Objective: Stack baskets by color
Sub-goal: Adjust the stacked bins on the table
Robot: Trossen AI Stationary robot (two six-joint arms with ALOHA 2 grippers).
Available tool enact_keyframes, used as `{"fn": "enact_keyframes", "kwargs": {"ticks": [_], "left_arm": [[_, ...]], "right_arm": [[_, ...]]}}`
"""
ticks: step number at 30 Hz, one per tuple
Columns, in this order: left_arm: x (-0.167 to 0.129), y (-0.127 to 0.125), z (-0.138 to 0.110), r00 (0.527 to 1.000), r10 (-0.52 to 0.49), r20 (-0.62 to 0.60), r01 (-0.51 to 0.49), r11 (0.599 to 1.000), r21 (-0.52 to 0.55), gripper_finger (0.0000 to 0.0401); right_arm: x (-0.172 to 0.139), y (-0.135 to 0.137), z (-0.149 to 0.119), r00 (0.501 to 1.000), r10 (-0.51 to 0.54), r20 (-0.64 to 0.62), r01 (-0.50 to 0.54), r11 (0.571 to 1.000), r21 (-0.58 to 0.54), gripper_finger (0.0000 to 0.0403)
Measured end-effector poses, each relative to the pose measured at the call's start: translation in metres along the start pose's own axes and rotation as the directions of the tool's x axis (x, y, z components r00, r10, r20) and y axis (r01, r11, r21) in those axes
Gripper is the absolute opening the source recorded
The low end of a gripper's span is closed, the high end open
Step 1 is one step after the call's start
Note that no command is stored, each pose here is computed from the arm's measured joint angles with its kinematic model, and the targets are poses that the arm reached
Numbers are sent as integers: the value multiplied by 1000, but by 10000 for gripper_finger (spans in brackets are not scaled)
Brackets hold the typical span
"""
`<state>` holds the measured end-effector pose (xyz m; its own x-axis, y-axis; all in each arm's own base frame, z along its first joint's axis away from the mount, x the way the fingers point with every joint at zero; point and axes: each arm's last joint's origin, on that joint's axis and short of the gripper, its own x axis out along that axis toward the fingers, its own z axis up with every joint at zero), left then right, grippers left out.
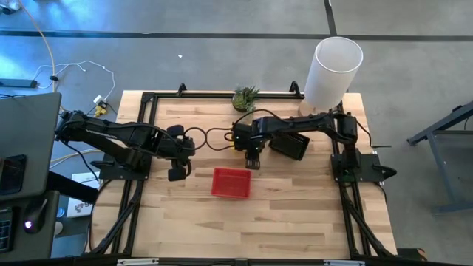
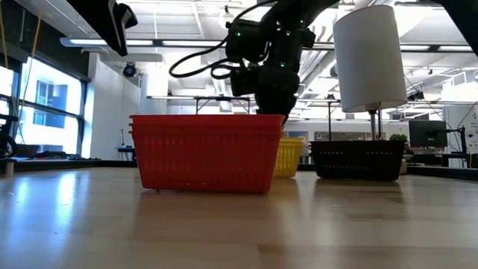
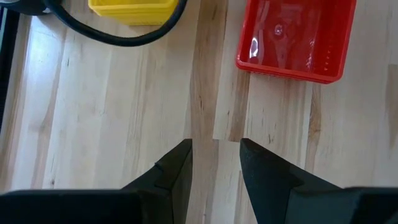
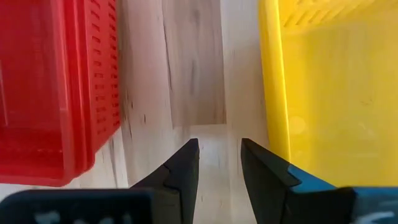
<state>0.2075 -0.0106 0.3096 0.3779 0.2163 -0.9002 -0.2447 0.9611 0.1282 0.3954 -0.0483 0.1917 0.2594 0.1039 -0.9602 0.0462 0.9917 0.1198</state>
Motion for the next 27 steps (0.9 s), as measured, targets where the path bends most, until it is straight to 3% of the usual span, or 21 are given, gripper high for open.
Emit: {"fn": "enact_keyframes", "kwargs": {"ticks": [7, 17, 27], "left_arm": [[0, 0, 0, 1000, 0, 0, 0, 1000, 0, 121], [0, 0, 0, 1000, 0, 0, 0, 1000, 0, 121], [0, 0, 0, 1000, -3, -1, 3, 1000, 0, 121]], "right_arm": [[7, 0, 7, 998, 21, 59, -21, 1000, -11, 108], [9, -2, 15, 991, -30, 129, 28, 1000, 12, 108], [3, 12, 3, 999, -24, 25, 25, 1000, -7, 108]]}}
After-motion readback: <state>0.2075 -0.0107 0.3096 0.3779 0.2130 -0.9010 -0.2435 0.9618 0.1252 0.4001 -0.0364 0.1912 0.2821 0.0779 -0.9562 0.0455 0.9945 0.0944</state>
